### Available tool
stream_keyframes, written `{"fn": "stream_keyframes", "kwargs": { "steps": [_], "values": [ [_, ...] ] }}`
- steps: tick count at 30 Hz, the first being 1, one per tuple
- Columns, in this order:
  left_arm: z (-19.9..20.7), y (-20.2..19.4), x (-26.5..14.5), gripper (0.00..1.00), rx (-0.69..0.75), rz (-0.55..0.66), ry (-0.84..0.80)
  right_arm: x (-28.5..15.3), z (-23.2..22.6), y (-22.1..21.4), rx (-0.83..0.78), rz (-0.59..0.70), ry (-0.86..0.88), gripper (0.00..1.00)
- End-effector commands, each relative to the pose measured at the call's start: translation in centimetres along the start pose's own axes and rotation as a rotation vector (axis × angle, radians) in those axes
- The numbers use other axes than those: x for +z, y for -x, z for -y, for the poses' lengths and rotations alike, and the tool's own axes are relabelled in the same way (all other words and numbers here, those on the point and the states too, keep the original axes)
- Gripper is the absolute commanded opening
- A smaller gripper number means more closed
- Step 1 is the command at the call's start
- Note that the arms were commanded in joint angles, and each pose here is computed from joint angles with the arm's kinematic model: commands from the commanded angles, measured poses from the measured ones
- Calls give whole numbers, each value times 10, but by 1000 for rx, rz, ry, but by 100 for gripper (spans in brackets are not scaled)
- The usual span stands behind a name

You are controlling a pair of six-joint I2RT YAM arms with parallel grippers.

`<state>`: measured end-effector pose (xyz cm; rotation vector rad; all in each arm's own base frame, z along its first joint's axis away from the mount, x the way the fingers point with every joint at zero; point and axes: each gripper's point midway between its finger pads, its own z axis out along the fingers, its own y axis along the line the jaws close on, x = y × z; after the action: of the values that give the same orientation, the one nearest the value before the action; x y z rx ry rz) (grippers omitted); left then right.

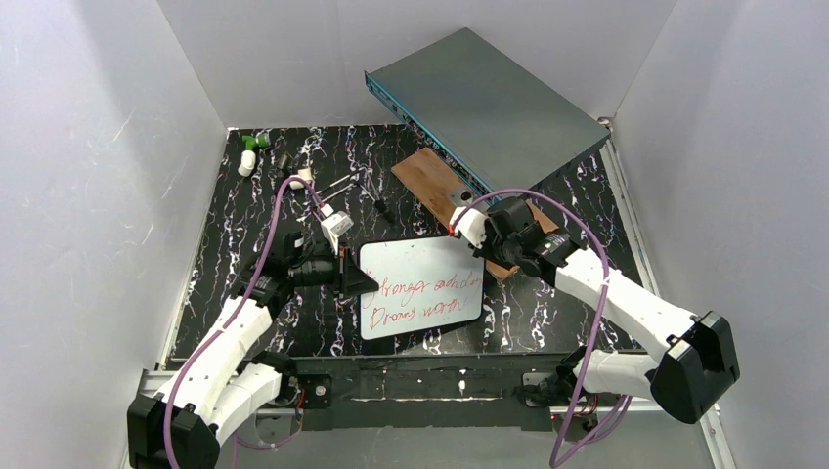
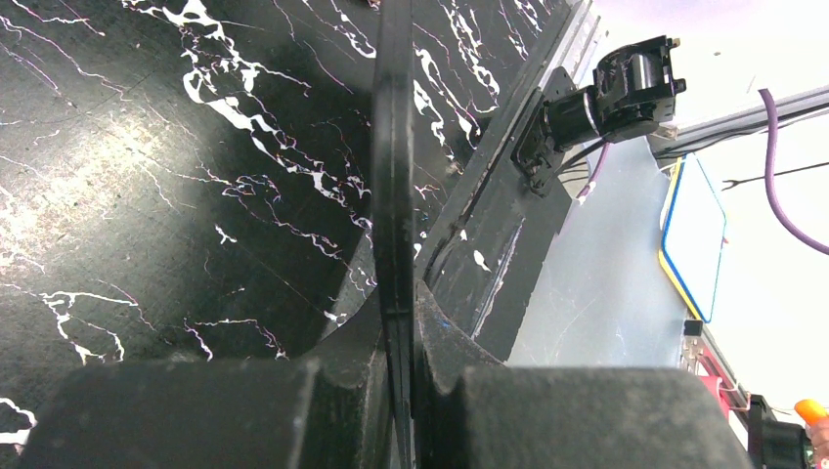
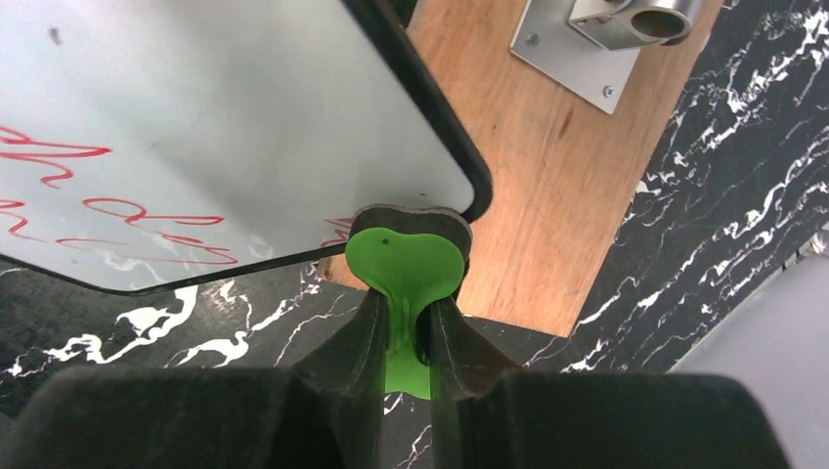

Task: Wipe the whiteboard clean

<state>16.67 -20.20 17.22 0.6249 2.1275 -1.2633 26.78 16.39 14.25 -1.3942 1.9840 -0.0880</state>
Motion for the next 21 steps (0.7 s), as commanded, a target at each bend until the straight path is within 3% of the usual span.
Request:
{"fn": "stream_keyframes", "kwargs": {
  "steps": [1, 5, 8, 14, 21],
  "values": [
    [4, -7, -1, 0, 43, -32, -11, 1, -19, -4, -32, 35, 98, 1],
    [4, -7, -1, 0, 43, -32, -11, -1, -53, -5, -108, 61, 229, 1],
    [4, -7, -1, 0, 42, -33, -11, 4, -60, -8, -134, 45, 235, 1],
    [4, -7, -1, 0, 43, -34, -11, 10, 11, 0, -42, -11, -125, 1],
    [4, -7, -1, 0, 43, -33, -13, 8, 28, -3, -4, -10, -213, 1]
  ]
}}
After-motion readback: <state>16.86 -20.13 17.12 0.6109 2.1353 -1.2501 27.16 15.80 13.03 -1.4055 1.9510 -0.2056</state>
